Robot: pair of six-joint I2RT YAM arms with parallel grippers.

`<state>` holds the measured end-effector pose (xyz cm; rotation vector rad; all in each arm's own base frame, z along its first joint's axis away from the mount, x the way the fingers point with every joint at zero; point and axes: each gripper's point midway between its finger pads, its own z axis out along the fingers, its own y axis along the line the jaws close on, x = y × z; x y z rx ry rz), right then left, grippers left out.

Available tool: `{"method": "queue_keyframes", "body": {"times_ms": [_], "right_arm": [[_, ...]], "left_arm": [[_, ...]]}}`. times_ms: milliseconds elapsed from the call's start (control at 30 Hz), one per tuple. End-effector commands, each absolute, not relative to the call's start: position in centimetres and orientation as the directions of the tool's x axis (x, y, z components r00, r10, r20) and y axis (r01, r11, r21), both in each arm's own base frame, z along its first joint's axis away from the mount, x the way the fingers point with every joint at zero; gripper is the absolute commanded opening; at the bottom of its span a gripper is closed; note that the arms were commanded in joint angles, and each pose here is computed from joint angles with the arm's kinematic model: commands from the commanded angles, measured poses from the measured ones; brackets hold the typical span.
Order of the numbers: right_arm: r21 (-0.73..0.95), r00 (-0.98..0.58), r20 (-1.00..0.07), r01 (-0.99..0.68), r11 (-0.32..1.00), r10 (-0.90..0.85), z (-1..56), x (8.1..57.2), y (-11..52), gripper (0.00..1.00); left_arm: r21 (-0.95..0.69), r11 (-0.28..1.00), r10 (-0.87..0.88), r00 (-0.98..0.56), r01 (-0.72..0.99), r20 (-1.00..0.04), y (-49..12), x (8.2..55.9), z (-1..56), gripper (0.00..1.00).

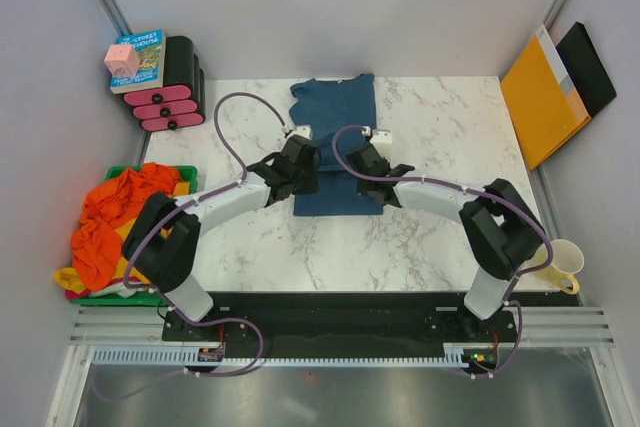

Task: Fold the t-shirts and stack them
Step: Fold the folded rectangular tshirt in 1/3 of the way

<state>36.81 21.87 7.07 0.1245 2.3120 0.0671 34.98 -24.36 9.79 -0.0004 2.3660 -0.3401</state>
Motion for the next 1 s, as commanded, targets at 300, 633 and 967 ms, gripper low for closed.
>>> {"method": "queue_keyframes", "body": {"times_ms": [300,633,967], "right_arm": [[0.094,-0.664,-0.738,0.078,0.993,0.122,5.9,40.8,24.7,0.00],[0.046,-0.666,-0.737,0.122,0.991,0.116,4.3,45.0,24.2,0.00],[0.104,-0.611,-0.766,0.187,0.977,0.198,5.9,51.4,23.2,0.00]], "left_arm": [[-0.314,0.943,-0.111,-0.793,0.106,-0.600,-27.0,34.9,6.3,0.13],[-0.302,0.947,-0.086,-0.817,0.111,-0.571,-27.1,34.6,4.6,0.13],[-0.268,0.959,-0.074,-0.824,0.096,-0.562,-26.1,34.0,3.5,0.13]]}}
